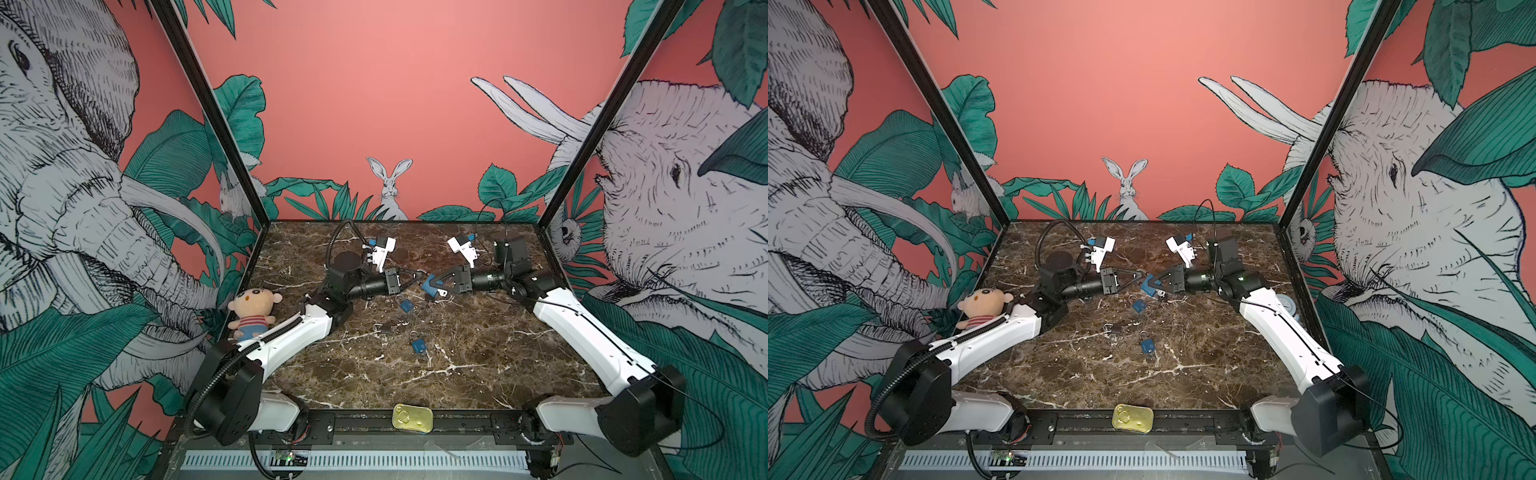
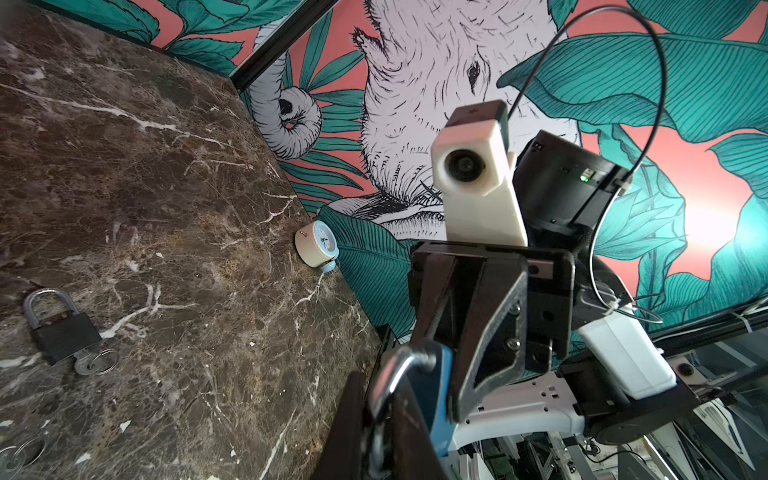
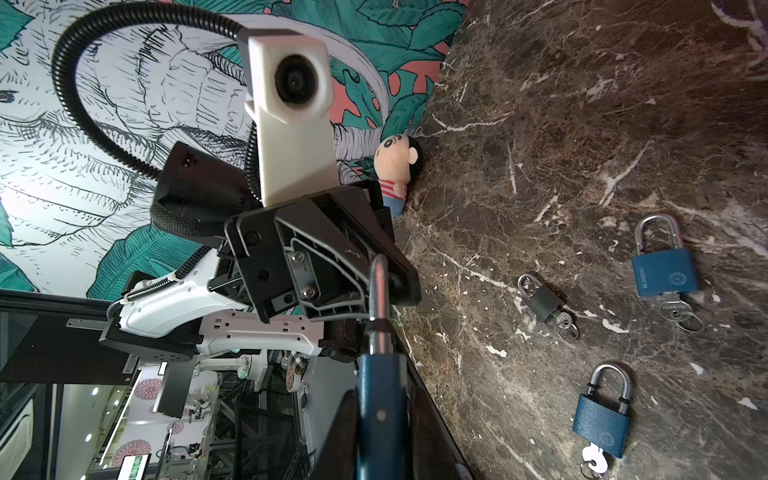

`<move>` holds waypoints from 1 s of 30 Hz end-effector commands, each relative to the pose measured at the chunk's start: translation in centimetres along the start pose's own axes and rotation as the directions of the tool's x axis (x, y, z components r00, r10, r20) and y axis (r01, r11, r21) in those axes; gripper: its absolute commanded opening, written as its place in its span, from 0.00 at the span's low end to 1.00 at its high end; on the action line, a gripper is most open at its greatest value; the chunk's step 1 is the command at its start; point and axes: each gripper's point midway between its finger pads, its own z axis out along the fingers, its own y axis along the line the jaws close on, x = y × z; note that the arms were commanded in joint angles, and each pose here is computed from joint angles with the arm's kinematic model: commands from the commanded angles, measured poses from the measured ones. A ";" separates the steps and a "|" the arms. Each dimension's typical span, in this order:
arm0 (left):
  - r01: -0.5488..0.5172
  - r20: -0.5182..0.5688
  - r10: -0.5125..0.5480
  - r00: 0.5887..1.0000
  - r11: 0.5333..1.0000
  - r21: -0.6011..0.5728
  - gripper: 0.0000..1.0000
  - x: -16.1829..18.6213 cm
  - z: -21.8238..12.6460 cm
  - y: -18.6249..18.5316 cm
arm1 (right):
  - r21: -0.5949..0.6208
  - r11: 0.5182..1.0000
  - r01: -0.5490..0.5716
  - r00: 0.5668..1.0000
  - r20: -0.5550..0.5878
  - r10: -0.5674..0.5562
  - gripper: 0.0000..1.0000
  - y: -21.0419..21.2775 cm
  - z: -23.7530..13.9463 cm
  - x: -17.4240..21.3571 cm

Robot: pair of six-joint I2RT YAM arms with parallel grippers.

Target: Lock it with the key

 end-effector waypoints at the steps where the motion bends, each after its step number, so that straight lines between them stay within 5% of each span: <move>1: 0.009 -0.255 0.032 0.966 0.987 0.158 0.00 7.4 1.3 -3.9 | -0.081 0.968 0.238 0.962 0.156 -0.224 0.00 4.6 -0.2 -4.6; 30: 0.017 -0.340 0.070 0.938 0.969 0.247 0.00 12.0 2.9 -7.6 | -0.057 0.965 0.257 0.954 0.171 -0.245 0.00 3.5 1.0 -6.6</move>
